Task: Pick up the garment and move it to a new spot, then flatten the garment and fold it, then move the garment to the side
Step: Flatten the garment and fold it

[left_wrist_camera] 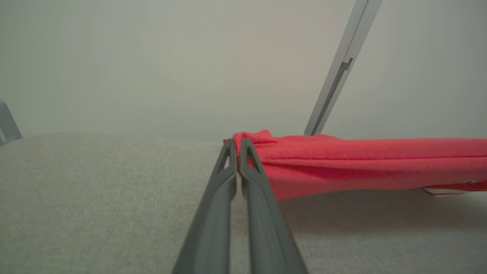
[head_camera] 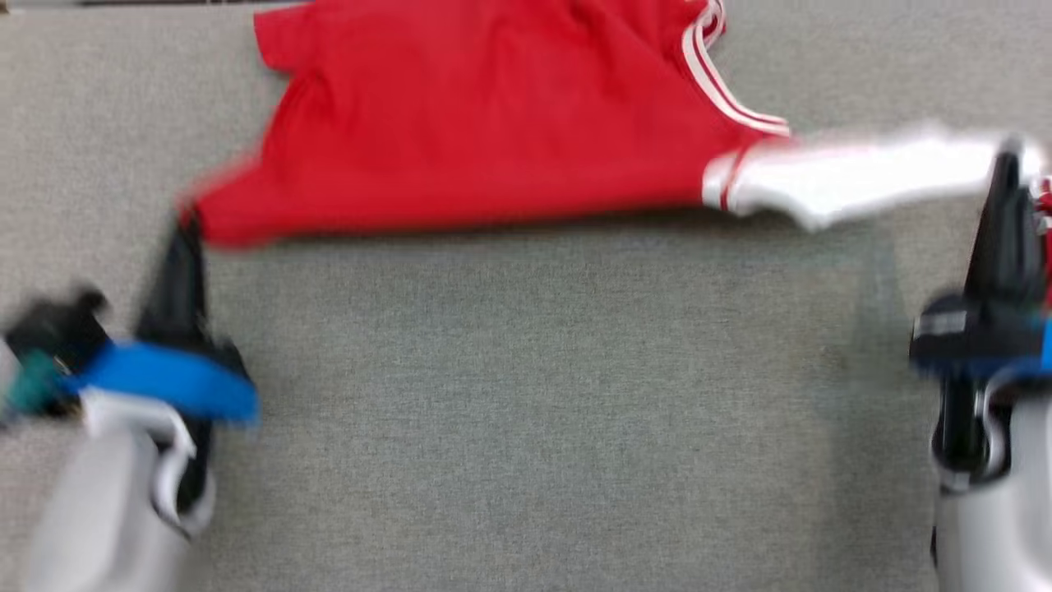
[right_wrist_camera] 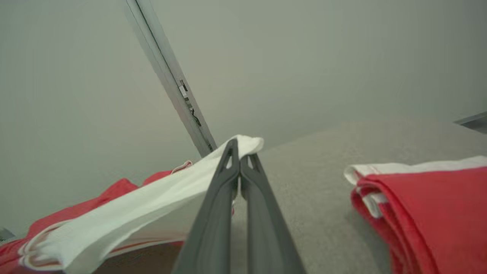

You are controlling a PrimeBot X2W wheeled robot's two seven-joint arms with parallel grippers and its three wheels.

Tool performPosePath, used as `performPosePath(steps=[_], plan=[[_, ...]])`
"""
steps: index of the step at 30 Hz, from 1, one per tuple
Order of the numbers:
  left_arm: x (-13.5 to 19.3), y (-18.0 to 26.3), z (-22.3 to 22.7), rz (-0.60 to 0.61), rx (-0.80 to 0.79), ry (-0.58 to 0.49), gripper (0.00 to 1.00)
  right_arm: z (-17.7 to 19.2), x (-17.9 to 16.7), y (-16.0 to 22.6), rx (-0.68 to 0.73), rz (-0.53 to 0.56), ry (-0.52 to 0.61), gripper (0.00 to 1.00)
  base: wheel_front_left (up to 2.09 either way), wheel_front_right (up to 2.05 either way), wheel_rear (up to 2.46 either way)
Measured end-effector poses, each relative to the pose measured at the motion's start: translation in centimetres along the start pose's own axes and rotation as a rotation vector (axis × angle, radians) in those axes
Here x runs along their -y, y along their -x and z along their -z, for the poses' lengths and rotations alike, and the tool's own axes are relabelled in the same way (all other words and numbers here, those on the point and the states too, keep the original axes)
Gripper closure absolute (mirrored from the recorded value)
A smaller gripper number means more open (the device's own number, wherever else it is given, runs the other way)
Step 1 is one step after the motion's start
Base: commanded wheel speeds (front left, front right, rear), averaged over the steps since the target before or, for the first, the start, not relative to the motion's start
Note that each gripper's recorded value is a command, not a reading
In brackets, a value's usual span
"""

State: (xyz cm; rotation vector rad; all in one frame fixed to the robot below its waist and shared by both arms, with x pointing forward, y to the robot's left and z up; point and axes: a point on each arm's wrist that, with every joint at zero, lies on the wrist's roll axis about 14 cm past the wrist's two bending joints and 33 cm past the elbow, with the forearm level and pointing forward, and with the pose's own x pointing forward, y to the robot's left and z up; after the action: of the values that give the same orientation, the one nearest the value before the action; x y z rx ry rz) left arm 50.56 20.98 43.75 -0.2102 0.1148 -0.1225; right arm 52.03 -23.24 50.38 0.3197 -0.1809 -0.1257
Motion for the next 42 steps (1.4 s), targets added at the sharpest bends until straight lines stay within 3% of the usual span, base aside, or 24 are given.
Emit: performPosePath(steps=[6,12,24,33,42], plan=[[1.6,7.7,8.6,-0.033,-0.246,0.07,1.0,4.8,3.2,9.1,-0.219,0.092,-0.044,1.0,0.0,0.0,0.0],[2.0,12.0,10.0,-0.074,-0.294,0.091,1.0,5.4,2.9,14.6,-0.306,0.08,-0.041,1.0,0.0,0.0,0.0],[2.3,18.8,10.8,-0.172,-0.286,0.124,1.0,3.9,4.0,23.0,-0.331,0.112,-0.059,1.0,0.0,0.0,0.0],[2.0,18.5,9.0,-0.178,-0.216,0.1,1.0,2.8,3.2,23.1,-0.295,0.086,-0.065,1.0,0.0,0.0,0.0],[3.8,13.2,5.6,-0.076,-0.128,0.076,1.0,1.0,0.9,15.9,-0.193,0.011,-0.054,1.0,0.0,0.0,0.0]])
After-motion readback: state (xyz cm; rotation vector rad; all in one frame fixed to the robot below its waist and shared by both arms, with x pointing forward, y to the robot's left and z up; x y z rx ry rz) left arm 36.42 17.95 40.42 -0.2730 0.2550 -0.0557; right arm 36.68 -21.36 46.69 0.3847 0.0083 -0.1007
